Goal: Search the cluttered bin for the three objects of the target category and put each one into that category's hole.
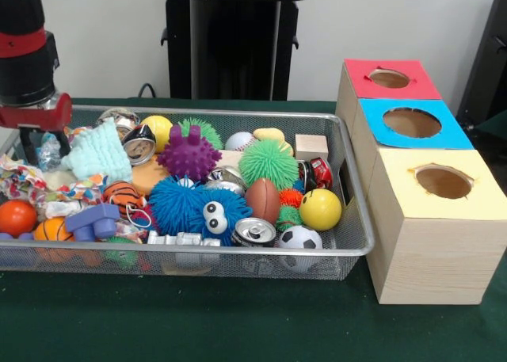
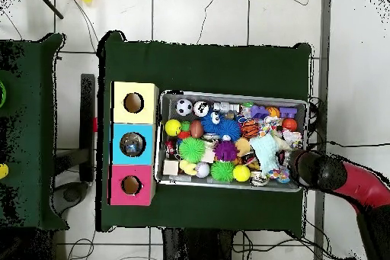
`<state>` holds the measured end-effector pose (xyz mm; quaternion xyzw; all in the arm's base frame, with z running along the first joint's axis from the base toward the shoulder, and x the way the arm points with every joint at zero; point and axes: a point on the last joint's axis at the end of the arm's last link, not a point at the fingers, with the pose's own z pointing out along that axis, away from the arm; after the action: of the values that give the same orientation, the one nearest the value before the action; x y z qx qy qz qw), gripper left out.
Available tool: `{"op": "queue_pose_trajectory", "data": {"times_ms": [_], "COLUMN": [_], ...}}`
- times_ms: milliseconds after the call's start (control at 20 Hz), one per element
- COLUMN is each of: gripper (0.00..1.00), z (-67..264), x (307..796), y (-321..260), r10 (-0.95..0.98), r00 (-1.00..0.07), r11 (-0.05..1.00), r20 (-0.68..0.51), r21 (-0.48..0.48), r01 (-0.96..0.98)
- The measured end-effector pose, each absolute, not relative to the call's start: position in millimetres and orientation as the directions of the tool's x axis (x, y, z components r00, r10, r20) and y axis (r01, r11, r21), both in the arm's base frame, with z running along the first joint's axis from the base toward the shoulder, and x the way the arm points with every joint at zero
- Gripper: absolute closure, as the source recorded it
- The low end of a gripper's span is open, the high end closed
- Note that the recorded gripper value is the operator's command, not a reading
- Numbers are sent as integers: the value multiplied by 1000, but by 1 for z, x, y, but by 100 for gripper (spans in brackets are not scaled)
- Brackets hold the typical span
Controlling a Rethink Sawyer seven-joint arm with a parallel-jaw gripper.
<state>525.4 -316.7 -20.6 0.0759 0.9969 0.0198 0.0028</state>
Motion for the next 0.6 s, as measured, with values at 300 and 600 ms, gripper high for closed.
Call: {"op": "queue_pose_trajectory", "data": {"times_ms": [300,600], "gripper": [0,0], "z": [-27,-49], "x": [525,539], "y": [-315,-315], "r10": [139,153], "r00": [-990,-988], "r11": [989,986], "r20": [-2,-18], "r21": [41,70], "r01": [139,151]}}
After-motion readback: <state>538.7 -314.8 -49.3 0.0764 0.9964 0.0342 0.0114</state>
